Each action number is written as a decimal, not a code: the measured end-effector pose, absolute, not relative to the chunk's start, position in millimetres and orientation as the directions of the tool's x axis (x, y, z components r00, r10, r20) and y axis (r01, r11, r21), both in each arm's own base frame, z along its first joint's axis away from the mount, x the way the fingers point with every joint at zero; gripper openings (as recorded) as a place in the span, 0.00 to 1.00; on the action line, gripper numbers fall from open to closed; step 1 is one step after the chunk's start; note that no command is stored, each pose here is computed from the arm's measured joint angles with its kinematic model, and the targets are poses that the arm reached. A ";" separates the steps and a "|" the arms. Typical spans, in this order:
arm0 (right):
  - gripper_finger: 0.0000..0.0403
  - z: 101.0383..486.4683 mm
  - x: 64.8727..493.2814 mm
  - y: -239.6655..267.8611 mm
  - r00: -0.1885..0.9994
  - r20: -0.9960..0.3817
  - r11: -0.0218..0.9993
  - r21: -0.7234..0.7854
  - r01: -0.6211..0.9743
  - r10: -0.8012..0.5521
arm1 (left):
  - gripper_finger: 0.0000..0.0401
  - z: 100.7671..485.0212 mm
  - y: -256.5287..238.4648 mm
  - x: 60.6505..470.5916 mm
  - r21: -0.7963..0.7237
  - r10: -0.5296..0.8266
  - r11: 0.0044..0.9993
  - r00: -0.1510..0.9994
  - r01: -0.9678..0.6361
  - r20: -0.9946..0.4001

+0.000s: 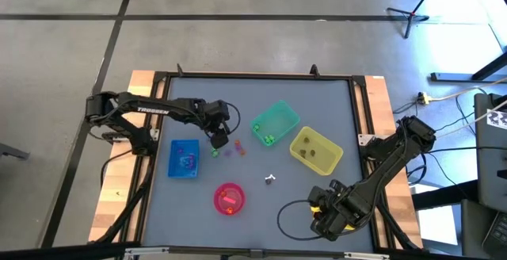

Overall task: Sort Halloween decoration
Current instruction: Put the orange pumpkin toy into the pink bowl, then put the violet spider toy into the blue bin

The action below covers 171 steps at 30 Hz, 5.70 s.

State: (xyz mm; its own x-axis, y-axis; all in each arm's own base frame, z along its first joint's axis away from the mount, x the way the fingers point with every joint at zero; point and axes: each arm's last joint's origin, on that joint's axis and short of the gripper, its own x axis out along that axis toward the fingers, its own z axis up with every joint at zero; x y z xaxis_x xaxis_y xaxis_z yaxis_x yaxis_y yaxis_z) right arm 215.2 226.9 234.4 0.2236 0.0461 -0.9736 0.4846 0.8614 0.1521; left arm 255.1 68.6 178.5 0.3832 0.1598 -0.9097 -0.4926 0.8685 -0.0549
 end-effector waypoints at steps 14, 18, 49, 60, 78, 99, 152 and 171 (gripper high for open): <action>0.43 234.5 215.5 226.7 0.235 -0.971 0.862 0.150 0.485 0.036 | 0.56 153.8 62.1 263.2 -0.069 0.130 0.814 0.297 -0.577 -0.946; 0.43 234.5 215.6 226.7 0.236 -0.971 0.861 0.150 0.485 0.036 | 0.56 153.9 62.3 263.2 -0.076 0.135 0.792 0.297 -0.605 -0.945; 0.43 234.6 215.8 227.0 0.238 -0.970 0.861 0.154 0.485 0.039 | 0.53 131.7 48.4 273.8 -0.018 0.155 0.814 0.246 -0.580 -0.957; 0.43 234.6 215.7 227.0 0.238 -0.971 0.861 0.154 0.485 0.039 | 0.42 131.4 48.1 274.0 -0.021 0.151 0.815 0.247 -0.578 -0.957; 0.43 234.6 215.7 227.0 0.238 -0.971 0.861 0.153 0.485 0.039 | 0.31 131.1 48.0 273.7 -0.021 0.150 0.816 0.246 -0.578 -0.958; 0.43 234.6 215.7 227.0 0.238 -0.971 0.861 0.153 0.485 0.039 | 0.21 136.4 45.7 277.5 -0.134 0.060 0.831 0.328 -0.539 -0.943; 0.43 234.6 215.8 226.9 0.238 -0.971 0.861 0.153 0.485 0.039 | 0.32 163.3 -92.9 302.2 -0.419 -0.547 0.837 0.531 0.352 -0.648; 0.43 234.6 215.8 227.0 0.238 -0.971 0.861 0.153 0.485 0.039 | 0.62 162.2 -94.5 303.1 -0.263 -0.368 0.930 0.623 0.258 -0.690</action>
State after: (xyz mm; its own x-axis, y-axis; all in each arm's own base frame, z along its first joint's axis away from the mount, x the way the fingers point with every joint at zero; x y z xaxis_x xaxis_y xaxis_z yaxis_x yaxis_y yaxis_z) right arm 215.8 227.0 234.6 0.2378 0.0391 -0.9705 0.4847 0.8611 0.1534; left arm 303.1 -94.5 162.2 0.6230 -0.3681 -0.6902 0.2581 0.9297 -0.2629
